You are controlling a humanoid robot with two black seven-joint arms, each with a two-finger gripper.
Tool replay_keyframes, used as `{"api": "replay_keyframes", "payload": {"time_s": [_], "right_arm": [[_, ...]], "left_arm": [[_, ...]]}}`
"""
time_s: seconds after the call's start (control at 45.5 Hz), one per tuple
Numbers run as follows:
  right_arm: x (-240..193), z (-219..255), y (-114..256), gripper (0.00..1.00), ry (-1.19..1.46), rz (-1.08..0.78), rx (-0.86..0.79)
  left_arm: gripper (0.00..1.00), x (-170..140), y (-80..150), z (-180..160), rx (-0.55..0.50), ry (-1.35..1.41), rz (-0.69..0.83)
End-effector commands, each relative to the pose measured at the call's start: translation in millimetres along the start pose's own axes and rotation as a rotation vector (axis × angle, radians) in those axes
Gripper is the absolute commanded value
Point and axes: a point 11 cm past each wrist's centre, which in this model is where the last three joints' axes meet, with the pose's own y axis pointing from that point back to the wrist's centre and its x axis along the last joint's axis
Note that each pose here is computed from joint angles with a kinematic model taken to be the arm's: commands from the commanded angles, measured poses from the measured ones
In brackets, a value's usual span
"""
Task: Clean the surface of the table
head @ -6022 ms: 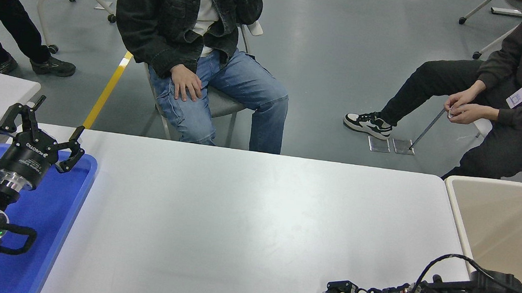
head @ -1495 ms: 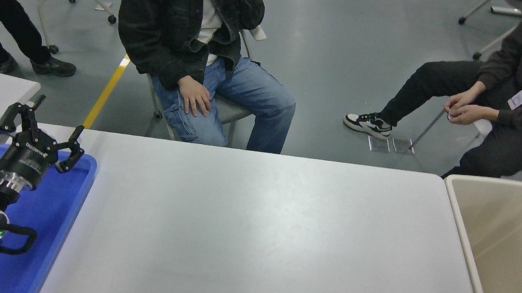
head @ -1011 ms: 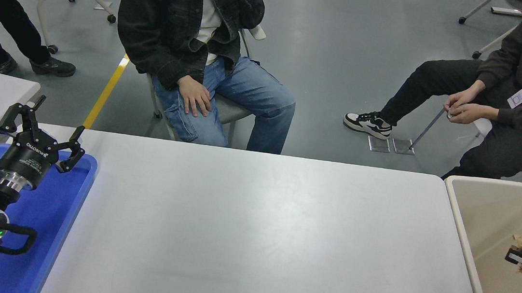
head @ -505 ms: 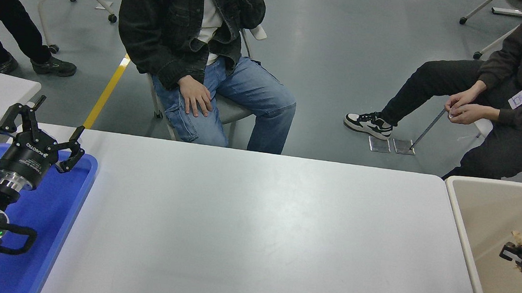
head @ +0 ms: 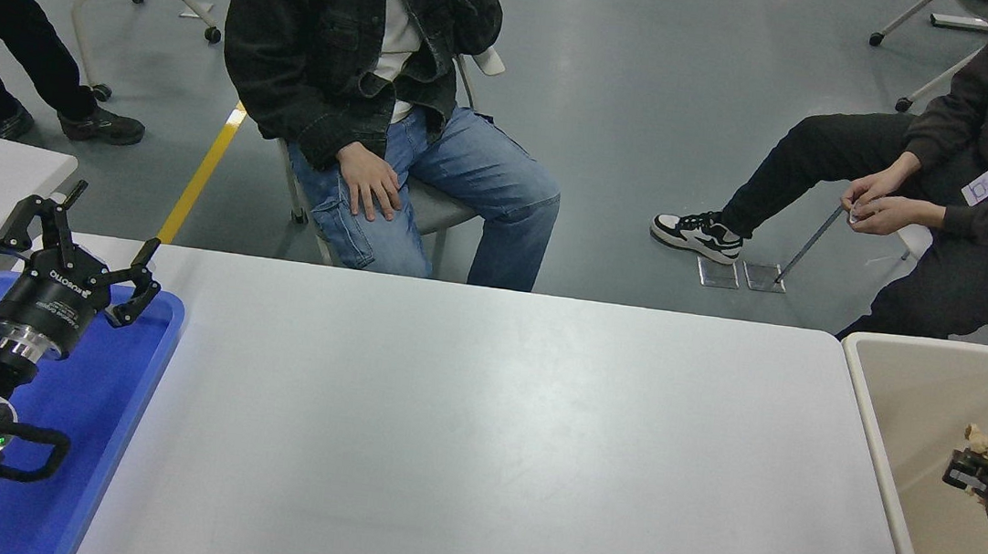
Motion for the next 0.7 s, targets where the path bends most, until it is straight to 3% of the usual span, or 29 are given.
{"api": "replay_keyframes", "payload": {"time_s": [0.0, 0.374, 0.681], "right_arm": [[0.6, -0.2, -0.1, 1.00, -0.003, 0.003, -0.002], [7.5, 5.0, -0.3, 1.00, -0.024, 0.019, -0.016], [36.9, -1.6, -5.2, 1.00, -0.221, 0.098, -0.009]], "left_arm": [[1.00, 0.0, 0.0, 0.2, -0.002, 0.000, 0.000], [1.00, 0.0, 0.0, 0.2, -0.002, 0.000, 0.000], [1.00, 0.1, 0.0, 0.3, -0.003, 0.001, 0.001]]}}
